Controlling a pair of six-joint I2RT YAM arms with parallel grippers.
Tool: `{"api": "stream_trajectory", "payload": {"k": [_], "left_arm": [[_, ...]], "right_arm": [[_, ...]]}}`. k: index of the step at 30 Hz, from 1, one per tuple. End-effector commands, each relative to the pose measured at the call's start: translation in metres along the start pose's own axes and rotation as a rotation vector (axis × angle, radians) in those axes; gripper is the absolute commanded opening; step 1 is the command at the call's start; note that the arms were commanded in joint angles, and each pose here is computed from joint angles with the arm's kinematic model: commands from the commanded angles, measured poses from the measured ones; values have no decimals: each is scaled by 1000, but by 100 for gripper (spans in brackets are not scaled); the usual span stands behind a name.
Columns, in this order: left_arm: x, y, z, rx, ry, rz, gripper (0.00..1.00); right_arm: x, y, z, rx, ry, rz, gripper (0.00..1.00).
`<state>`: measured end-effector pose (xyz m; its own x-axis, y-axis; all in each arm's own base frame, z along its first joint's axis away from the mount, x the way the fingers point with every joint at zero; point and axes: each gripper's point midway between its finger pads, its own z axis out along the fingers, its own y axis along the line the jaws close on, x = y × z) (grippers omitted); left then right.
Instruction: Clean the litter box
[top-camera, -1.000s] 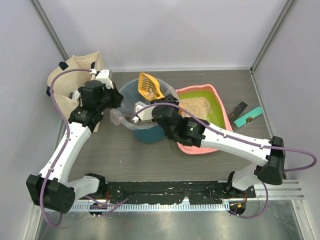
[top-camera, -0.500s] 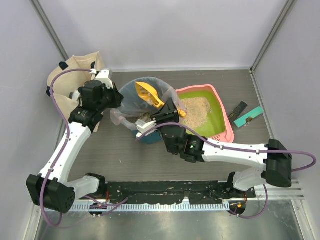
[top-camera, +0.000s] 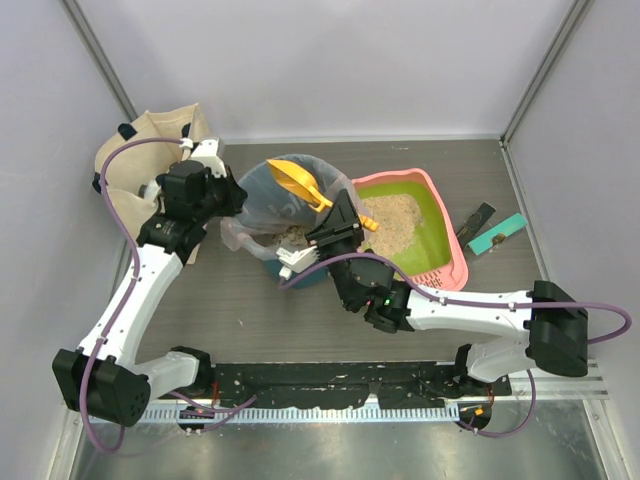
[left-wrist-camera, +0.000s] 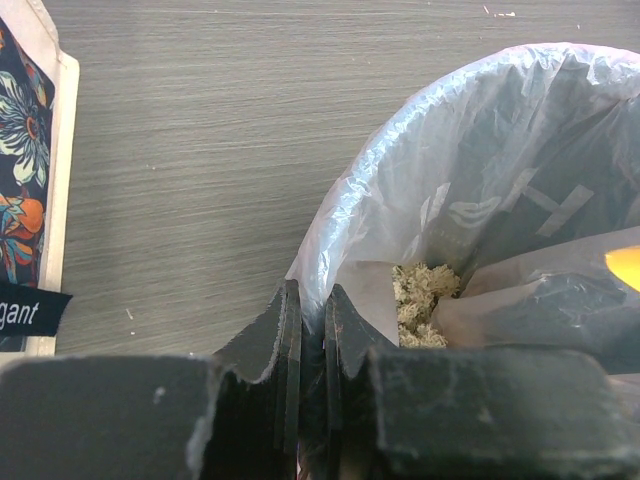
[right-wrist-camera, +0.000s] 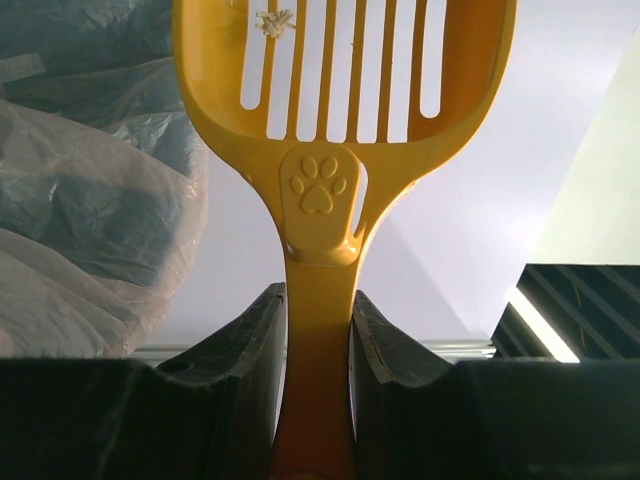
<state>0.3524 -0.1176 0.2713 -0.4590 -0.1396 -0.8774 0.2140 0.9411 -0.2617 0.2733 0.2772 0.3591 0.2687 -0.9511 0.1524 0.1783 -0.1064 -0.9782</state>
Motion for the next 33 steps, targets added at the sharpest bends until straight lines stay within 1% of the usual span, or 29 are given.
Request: {"api": "stream_trajectory", "payload": {"k": [1, 6, 7, 8, 9, 10, 11, 13, 14, 16, 19, 21, 26, 28, 30, 33], "left_arm": [[-17, -15, -5, 62, -49, 1, 0], [-16, -15, -5, 61, -46, 4, 0], [-16, -15, -5, 59, -45, 2, 0], [-16, -15, -5, 59, -45, 3, 0], [-17, -15, -6, 60, -47, 3, 0], [-16, -15, -5, 62, -43, 2, 0], [-17, -16, -6, 64, -47, 3, 0], [-16, -15, -5, 63, -43, 3, 0], [-16, -15, -4, 61, -41, 2, 0], [-15, -15, -4, 63, -40, 1, 0], [-15, -16, -3, 64, -39, 1, 0], [-15, -16, -3, 64, -41, 0, 0], [-17, -16, -6, 67, -49, 1, 0], [-18, -17, -7, 69, -50, 2, 0], [-19, -17, -8, 69, -57, 2, 0], [-19, -16, -8, 63, -58, 5, 0]], "right_arm": [[22, -47, -11, 111, 26, -23, 1], [34, -33, -15, 22, 61, -20, 1], [38, -22, -18, -12, 81, 12, 1], [40, -7, -22, -75, 77, -35, 1], [42, 3, -25, -111, 81, -50, 1], [45, 13, -28, -136, 88, -20, 1], [48, 29, -34, -181, 88, -65, 1], [50, 52, -41, -245, 83, -95, 1], [51, 63, -45, -268, 84, -121, 1], [52, 69, -47, -278, 83, -126, 1], [52, 64, -46, -273, 79, -118, 1], [52, 51, -42, -249, 80, -92, 1], [60, -6, -34, -121, 110, 43, 1], [62, -18, -32, -91, 121, 79, 1], [62, -20, -32, -82, 120, 88, 1], [57, -4, -36, -111, 108, 56, 1]]}}
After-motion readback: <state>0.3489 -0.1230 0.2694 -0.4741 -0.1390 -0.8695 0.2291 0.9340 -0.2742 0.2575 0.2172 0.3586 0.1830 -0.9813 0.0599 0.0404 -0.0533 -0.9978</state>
